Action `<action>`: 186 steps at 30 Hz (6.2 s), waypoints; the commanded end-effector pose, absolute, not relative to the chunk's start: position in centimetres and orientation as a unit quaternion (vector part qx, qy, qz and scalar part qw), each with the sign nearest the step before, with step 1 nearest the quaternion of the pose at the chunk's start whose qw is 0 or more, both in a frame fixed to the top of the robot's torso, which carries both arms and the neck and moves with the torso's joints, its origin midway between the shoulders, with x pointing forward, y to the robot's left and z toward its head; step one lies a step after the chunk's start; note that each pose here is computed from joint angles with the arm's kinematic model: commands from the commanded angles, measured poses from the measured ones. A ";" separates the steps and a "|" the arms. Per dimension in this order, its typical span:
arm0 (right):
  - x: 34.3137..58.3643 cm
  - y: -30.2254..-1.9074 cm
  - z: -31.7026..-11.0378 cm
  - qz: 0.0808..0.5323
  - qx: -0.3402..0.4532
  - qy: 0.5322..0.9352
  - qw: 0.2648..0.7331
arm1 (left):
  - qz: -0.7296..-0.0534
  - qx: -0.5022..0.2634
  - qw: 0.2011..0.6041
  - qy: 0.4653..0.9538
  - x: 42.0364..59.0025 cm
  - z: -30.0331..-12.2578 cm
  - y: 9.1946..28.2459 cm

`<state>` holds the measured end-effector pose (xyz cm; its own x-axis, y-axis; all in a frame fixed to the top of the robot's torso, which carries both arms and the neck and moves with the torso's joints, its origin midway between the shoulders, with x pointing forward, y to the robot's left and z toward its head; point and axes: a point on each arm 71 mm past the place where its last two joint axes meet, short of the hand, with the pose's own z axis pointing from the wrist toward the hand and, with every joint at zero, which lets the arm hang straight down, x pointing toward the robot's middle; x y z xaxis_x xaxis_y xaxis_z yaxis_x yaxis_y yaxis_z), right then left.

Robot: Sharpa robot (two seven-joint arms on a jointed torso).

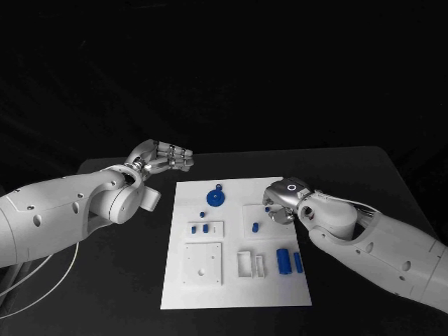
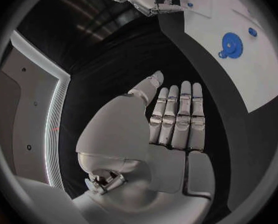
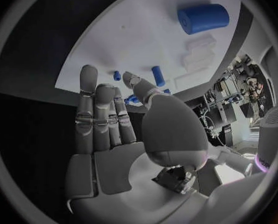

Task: Assemble the parts on the task board

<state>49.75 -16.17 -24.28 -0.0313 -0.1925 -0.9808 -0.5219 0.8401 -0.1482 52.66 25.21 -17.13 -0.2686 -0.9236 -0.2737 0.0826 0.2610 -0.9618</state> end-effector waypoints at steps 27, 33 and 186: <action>50.4 -15.4 -25.9 0.128 -0.257 0.713 0.639 | -0.515 -0.355 0.478 0.616 52.8 -17.1 24.8; 50.4 -15.3 -26.1 0.126 -0.256 0.715 0.638 | -0.515 -0.356 0.476 0.618 52.8 -17.1 24.7; 40.1 -4.0 -32.0 0.321 -0.226 0.647 0.654 | -0.517 -0.366 0.474 0.612 56.1 -17.6 21.2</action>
<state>40.21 -4.08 -32.14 -0.0634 0.1248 -0.9902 -0.7113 0.6902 0.1326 56.14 21.42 -17.76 -0.2684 -0.9400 -0.2107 0.0382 0.2081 -0.9774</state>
